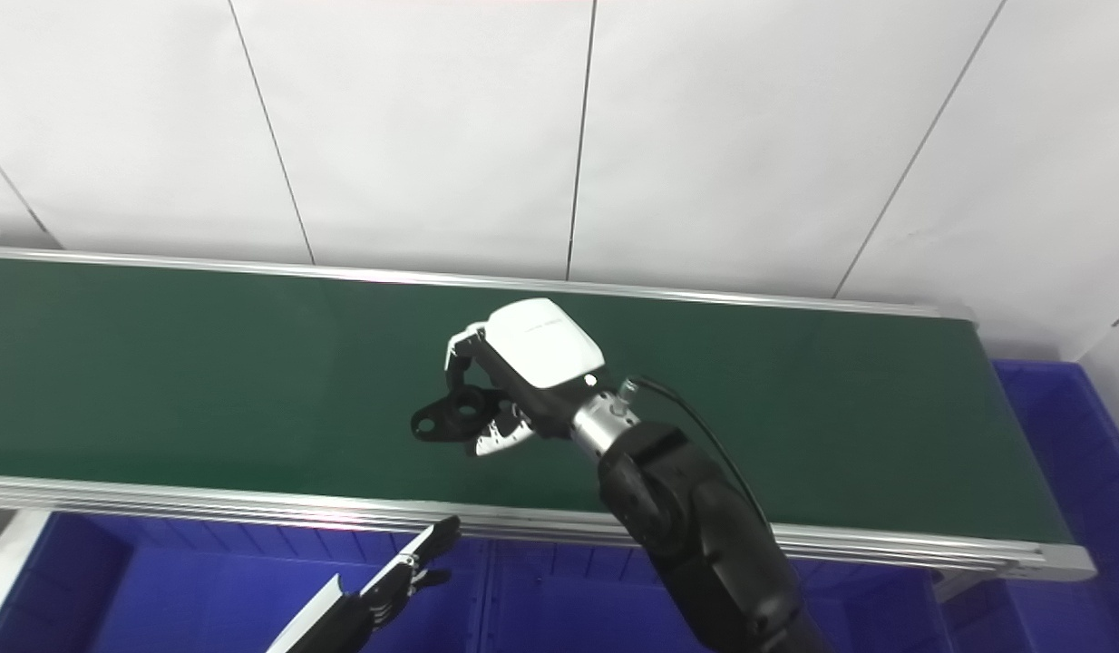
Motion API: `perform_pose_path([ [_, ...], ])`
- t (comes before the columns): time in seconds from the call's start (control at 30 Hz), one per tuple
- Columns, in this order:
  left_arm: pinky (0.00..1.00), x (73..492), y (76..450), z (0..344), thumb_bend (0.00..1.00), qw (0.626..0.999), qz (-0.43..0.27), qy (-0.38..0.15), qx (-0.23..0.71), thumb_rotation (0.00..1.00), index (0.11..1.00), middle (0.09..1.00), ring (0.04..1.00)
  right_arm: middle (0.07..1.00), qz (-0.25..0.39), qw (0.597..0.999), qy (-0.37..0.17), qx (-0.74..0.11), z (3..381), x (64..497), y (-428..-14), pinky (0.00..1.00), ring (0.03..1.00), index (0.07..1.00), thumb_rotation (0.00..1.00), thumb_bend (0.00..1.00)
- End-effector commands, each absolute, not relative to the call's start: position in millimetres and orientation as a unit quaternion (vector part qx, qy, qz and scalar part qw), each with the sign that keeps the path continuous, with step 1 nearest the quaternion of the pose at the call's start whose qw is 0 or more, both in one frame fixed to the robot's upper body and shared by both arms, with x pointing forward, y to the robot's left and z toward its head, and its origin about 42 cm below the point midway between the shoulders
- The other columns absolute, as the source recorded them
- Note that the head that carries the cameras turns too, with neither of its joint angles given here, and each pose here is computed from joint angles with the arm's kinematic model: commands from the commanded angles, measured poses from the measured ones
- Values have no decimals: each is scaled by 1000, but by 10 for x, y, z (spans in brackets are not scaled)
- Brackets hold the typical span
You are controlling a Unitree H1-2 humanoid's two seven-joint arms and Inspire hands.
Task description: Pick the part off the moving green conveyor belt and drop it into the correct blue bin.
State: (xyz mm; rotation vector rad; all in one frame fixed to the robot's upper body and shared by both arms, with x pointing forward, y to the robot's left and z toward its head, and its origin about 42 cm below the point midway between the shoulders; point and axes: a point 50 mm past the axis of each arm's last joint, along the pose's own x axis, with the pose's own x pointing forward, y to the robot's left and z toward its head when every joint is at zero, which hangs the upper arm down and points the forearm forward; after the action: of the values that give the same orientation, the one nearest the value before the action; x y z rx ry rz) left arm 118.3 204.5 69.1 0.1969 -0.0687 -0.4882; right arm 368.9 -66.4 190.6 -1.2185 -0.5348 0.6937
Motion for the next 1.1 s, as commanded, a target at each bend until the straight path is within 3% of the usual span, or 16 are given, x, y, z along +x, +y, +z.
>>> perform_pose_path([
  [0.0,925,1192,2034,766,734,970,-217,-74,76,708,1000,1000,1000,626,286,733,-261,-559,2133,3650,-774,230,446,486,0,504],
  [0.13,974,1210,2024,762,736,978,-184,-81,52,681,1000,1000,1000,609,281,731,-250,-569,2126,3501,-1012,299,452,486,0,505],
  [0.3,971,1234,2034,763,740,983,-157,-83,46,716,1000,1000,995,604,286,735,-222,-573,1984,3242,-1362,251,447,486,0,504],
  [0.53,978,1262,2099,778,755,984,-141,-87,59,767,1000,1000,1000,550,298,739,-199,-570,1746,2832,-1716,292,449,456,0,512],
  [0.9,1000,1282,2179,795,783,986,-131,-89,50,767,1000,1000,1000,544,356,737,-79,-569,1182,2245,-1910,216,445,446,0,512],
  [1.07,1000,1279,2227,805,762,985,-135,-90,53,768,1000,1000,1000,527,379,720,-24,-581,940,2225,-1839,290,452,470,0,512],
])
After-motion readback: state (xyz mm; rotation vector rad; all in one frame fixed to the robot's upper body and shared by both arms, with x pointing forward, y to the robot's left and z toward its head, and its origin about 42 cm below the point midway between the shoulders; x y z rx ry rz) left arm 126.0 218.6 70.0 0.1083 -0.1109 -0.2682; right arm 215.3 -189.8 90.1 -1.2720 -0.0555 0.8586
